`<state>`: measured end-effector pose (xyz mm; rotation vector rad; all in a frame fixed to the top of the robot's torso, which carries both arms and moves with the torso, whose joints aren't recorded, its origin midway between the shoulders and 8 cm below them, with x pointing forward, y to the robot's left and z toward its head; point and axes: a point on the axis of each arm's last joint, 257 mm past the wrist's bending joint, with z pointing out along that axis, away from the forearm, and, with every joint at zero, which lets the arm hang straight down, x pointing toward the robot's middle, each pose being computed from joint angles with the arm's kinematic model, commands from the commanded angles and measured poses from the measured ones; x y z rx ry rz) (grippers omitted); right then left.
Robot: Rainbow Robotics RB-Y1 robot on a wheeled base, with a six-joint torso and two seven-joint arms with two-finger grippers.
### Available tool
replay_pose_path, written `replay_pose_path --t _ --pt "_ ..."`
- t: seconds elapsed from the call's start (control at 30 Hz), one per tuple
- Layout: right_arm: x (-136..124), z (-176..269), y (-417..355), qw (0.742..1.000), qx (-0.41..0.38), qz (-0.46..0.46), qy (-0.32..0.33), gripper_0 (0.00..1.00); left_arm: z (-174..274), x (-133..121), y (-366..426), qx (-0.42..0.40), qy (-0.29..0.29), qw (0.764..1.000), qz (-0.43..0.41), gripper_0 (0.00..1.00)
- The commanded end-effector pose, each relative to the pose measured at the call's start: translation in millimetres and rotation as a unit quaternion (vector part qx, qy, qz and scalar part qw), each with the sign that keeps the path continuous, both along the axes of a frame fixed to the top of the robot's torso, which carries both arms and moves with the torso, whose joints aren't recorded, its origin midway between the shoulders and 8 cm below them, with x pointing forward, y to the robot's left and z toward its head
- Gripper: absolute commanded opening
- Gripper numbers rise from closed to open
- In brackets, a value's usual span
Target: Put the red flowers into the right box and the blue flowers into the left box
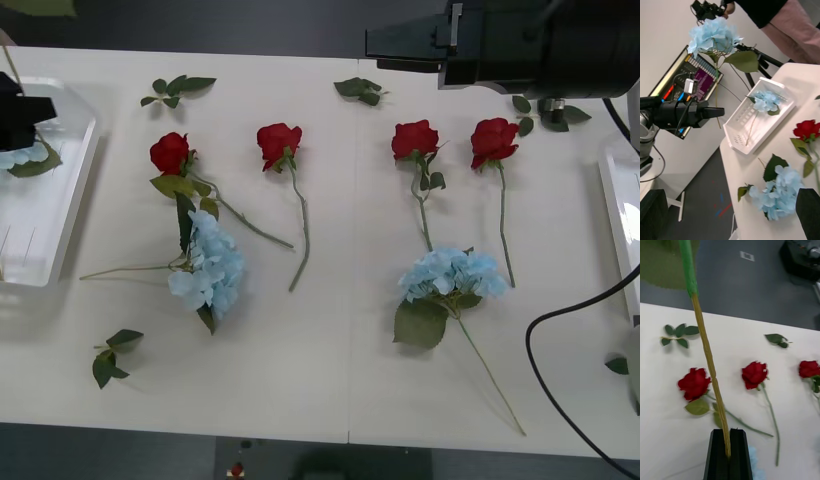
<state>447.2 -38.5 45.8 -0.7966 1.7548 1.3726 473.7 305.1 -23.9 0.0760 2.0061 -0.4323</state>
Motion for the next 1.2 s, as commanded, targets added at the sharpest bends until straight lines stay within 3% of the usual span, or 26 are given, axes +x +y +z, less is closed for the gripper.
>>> replay_pose_path --t 0.03,0.27,0.57,1.0,1.2 --pt "11.7 3.9 -22.0 0.998 -0.041 -0.036 -0.019 1.0 -2.7 6.1 49.0 0.021 0.009 0.999 0.045 0.0" --pt "35.3 -23.6 -69.1 0.992 -0.08 -0.097 0.014 1.0 -40.5 7.5 156.7 0.064 0.049 0.988 0.135 0.0" --pt "62.9 -56.5 -127.7 0.973 -0.149 -0.171 0.049 1.0 -71.8 -0.3 231.1 0.107 0.083 0.975 0.176 0.0" --pt "78.7 -102.9 -209.4 0.914 -0.285 -0.273 0.09 1.0 -143.9 -41.6 278.1 0.145 0.194 0.952 0.189 0.0" --pt "78.5 -130.1 -249.9 0.875 -0.344 -0.316 0.125 1.0 -182.0 -64.8 283.2 0.157 0.236 0.941 0.186 0.0"
